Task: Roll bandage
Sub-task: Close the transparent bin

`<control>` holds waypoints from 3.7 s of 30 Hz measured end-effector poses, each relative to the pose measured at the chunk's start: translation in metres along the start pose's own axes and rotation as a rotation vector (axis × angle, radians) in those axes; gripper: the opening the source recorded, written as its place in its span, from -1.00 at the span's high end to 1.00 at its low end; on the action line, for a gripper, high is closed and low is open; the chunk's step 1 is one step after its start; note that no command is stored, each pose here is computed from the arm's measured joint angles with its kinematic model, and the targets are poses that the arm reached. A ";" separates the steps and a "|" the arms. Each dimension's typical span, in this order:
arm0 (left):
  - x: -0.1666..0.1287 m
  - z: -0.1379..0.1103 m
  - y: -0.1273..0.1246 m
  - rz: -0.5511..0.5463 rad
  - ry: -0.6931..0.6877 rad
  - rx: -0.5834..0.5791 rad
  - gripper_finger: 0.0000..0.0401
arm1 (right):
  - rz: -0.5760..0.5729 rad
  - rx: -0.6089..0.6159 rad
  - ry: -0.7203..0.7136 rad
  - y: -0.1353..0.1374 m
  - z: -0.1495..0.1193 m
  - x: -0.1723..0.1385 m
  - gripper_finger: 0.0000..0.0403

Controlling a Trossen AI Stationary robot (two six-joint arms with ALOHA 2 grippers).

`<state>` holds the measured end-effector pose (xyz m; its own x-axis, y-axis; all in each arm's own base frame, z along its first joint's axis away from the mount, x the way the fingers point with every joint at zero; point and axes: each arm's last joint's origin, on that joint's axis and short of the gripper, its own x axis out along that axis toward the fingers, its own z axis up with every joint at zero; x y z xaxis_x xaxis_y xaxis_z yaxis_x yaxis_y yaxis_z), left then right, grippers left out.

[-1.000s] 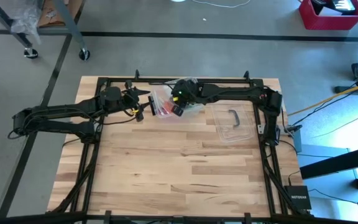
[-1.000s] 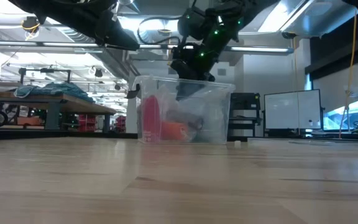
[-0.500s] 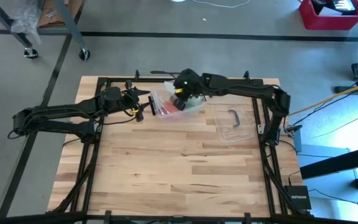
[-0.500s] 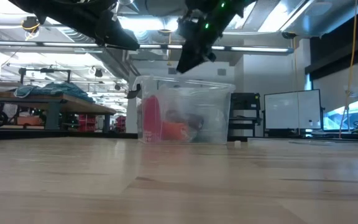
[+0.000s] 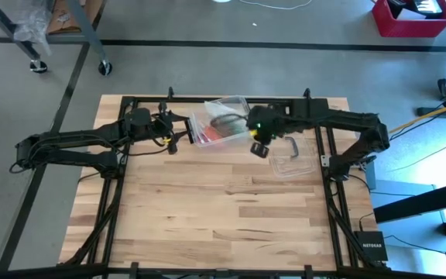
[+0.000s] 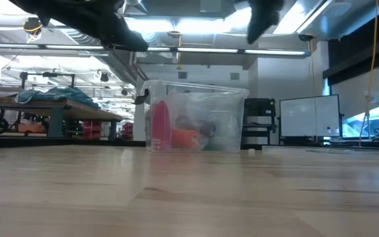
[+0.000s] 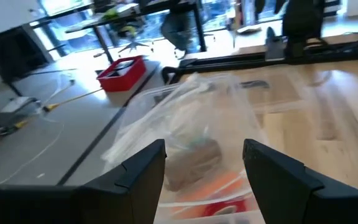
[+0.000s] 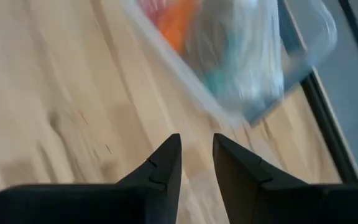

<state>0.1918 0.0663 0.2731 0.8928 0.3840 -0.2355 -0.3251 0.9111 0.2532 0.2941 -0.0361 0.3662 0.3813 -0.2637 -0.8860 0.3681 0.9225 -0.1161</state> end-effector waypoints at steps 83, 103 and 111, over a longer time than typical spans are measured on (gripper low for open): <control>0.000 -0.001 -0.006 -0.041 0.016 0.017 -0.04 | -0.025 0.212 0.466 0.033 -0.142 0.154 0.96; -0.001 0.001 -0.012 -0.093 -0.007 0.079 -0.04 | 0.317 0.085 0.252 0.079 -0.080 -0.018 0.99; -0.004 0.013 -0.026 -0.144 -0.125 0.103 -0.04 | 0.307 0.060 0.038 0.068 -0.069 -0.055 0.98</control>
<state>0.2008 0.0396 0.2801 0.9614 0.2241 -0.1597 -0.1640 0.9327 0.3213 0.2397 0.0607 0.3759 0.4513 0.0366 -0.8916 0.2903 0.9388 0.1855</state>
